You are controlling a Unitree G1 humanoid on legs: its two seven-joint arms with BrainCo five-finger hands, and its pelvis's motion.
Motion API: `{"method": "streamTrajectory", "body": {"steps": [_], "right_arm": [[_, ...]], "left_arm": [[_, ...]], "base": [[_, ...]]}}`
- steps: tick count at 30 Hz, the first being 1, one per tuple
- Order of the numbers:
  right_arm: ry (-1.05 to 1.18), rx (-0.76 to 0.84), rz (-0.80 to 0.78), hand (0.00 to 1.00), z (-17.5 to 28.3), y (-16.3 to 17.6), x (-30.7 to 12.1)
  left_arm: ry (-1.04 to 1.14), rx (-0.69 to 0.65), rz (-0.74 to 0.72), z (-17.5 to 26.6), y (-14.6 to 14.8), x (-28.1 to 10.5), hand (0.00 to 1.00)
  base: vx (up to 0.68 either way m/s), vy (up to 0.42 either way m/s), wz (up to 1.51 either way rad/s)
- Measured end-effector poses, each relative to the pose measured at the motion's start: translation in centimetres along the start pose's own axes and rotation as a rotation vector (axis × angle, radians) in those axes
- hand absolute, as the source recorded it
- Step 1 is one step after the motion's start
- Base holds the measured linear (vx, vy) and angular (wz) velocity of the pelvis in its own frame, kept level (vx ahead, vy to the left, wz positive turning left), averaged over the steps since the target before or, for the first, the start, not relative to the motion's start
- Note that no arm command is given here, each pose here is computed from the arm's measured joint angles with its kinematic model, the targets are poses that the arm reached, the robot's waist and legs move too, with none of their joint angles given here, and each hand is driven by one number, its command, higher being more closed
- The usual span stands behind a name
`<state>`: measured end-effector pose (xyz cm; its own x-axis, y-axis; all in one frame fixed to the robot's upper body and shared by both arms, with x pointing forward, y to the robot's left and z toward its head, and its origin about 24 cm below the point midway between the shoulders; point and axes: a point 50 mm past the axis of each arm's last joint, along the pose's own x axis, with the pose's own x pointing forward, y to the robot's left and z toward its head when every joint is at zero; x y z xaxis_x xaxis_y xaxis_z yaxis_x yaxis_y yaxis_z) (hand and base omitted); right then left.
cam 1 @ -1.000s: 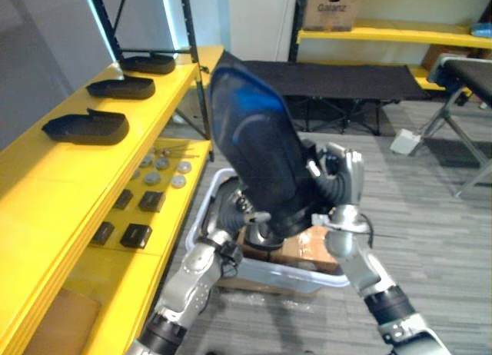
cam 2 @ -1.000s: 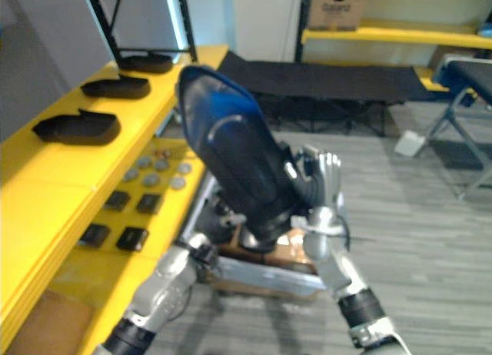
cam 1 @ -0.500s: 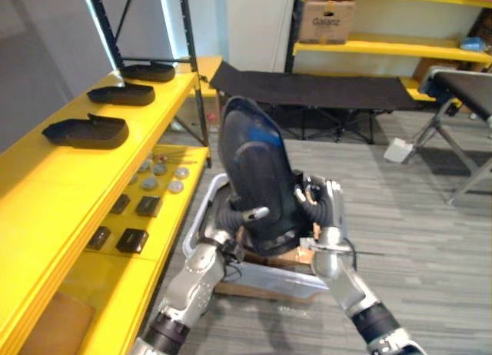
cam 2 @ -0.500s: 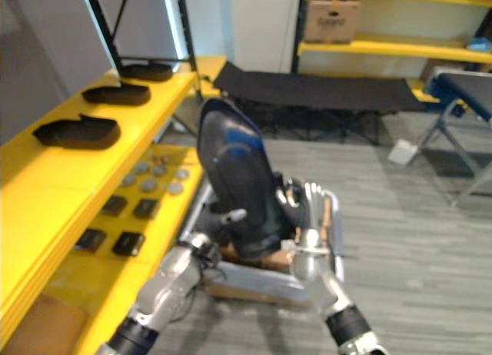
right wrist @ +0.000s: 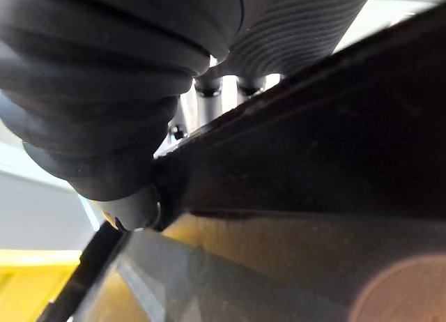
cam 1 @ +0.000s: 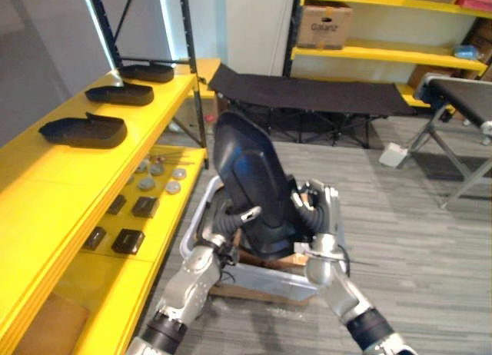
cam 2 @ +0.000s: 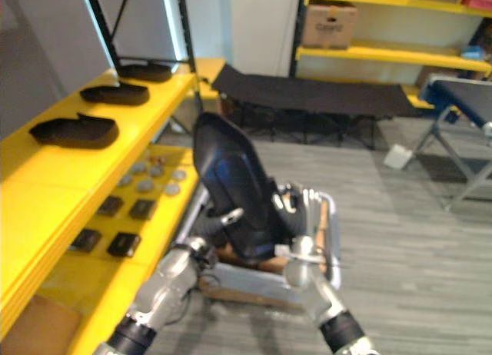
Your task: Walk over and take plastic housings, then place them on the shelf
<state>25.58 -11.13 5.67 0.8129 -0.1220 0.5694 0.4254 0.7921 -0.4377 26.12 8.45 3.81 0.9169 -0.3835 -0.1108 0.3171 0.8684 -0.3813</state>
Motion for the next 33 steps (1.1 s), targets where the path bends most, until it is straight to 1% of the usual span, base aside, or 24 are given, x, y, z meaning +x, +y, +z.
{"method": "streamTrajectory", "body": {"steps": [1,2,4,7,9,18,21,24,28,30,31,33], "right_arm": [[-0.005,0.006,-0.004,1.0,0.2,0.0,0.1],[-0.014,0.015,-0.009,0.0,0.4,-0.1,0.2],[-0.032,0.043,-0.018,0.0,0.9,-0.1,0.3],[-0.083,0.139,-0.032,0.0,2.3,0.0,0.4],[-0.105,0.198,-0.032,0.0,2.8,-0.1,0.5],[-0.187,0.366,-0.021,0.0,5.1,-0.9,0.8],[-0.183,0.397,-0.033,0.0,5.4,-1.1,0.8],[-0.174,0.425,-0.03,0.0,5.6,-1.4,1.1],[-0.096,0.454,-0.029,0.0,4.3,-2.5,1.6],[-0.043,0.558,-0.085,0.0,4.0,-4.2,2.0],[-0.03,0.584,-0.105,0.0,3.8,-4.8,2.1],[0.02,0.673,-0.18,0.0,2.9,-6.6,2.5]], "left_arm": [[0.001,-0.018,-0.002,0.0,0.0,0.0,1.0],[-0.003,-0.034,-0.005,0.1,0.0,0.0,1.0],[-0.009,-0.061,-0.011,0.1,0.0,-0.1,1.0],[-0.031,-0.116,-0.012,0.4,0.1,-0.1,1.0],[-0.055,-0.124,-0.012,0.7,0.1,-0.1,1.0],[-0.169,-0.185,-0.001,1.8,-0.4,-0.9,1.0],[-0.197,-0.183,0.005,2.3,-0.4,-1.2,1.0],[-0.24,-0.149,0.038,2.7,-0.5,-1.5,1.0],[-0.39,-0.093,0.181,4.6,0.4,-2.5,1.0],[-0.494,-0.031,0.294,6.1,1.8,-3.7,1.0],[-0.52,-0.013,0.327,6.5,2.1,-4.1,1.0],[-0.606,0.066,0.457,7.6,3.5,-5.4,1.0]], "base": [[0.0,0.0,0.0],[0.0,0.0,0.0],[0.0,0.0,0.0],[0.0,0.0,0.0],[0.0,0.0,0.0],[0.0,-0.001,0.04],[0.0,0.0,0.0],[0.0,0.0,0.0],[0.0,0.0,0.0],[-0.02,-0.002,-0.06],[-0.01,0.001,-0.14],[0.0,0.001,-0.15]]}}
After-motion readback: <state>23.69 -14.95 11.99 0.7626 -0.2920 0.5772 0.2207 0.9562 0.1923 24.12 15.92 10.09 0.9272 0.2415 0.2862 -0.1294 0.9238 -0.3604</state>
